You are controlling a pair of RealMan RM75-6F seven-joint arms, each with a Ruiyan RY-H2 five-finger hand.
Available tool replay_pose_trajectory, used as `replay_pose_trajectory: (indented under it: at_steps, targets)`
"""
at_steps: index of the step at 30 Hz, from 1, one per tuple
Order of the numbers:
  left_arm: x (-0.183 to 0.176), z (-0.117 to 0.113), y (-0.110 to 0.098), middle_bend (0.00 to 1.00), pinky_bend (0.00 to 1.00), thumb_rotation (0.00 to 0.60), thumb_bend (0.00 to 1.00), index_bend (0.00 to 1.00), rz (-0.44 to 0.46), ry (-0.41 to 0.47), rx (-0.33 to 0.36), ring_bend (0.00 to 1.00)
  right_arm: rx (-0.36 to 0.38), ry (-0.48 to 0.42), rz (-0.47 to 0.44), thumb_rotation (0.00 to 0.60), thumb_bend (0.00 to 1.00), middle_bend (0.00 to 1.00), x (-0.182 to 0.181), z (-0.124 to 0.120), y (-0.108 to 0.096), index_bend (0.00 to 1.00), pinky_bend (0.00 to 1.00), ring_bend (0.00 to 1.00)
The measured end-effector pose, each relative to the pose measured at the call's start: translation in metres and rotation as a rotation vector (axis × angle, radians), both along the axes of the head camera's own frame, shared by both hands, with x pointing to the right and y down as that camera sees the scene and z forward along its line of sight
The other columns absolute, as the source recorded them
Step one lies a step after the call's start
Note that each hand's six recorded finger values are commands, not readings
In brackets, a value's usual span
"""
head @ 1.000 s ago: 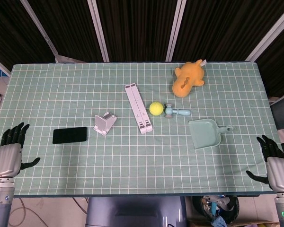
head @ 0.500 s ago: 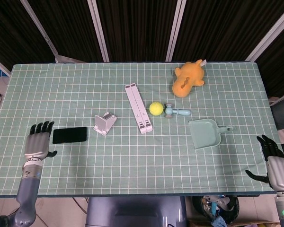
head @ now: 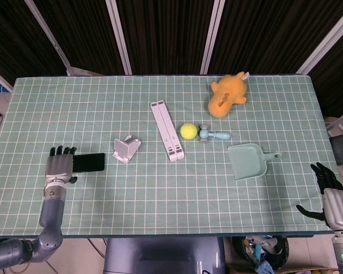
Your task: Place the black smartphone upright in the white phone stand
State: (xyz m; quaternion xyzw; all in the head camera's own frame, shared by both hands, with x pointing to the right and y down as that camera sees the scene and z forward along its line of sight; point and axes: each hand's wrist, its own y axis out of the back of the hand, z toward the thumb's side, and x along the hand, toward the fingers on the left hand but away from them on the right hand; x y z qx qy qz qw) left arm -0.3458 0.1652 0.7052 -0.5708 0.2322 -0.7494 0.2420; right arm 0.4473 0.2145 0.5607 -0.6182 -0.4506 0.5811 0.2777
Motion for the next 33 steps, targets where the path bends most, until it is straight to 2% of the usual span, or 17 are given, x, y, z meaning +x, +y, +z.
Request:
replay_pose_trajectory:
  at_steps: [11,19,33]
  targets:
    - [0.007,0.017,-0.005,0.14,0.00,0.600,0.22,0.13,0.006,-0.020,-0.029,0.00,-0.002,-0.009,0.010,0.600,0.03,0.00,0.001,0.000,0.000,0.00,0.20,0.00]
    - [0.013,0.023,-0.008,0.14,0.00,0.600,0.23,0.14,-0.018,-0.007,-0.062,0.00,0.002,-0.018,0.010,0.600,0.04,0.00,0.000,0.000,0.000,0.00,0.20,0.00]
    - [0.019,0.032,-0.012,0.15,0.00,0.600,0.25,0.18,-0.009,-0.013,-0.077,0.00,0.007,-0.024,0.012,0.600,0.06,0.00,0.000,-0.001,0.000,0.00,0.20,0.00]
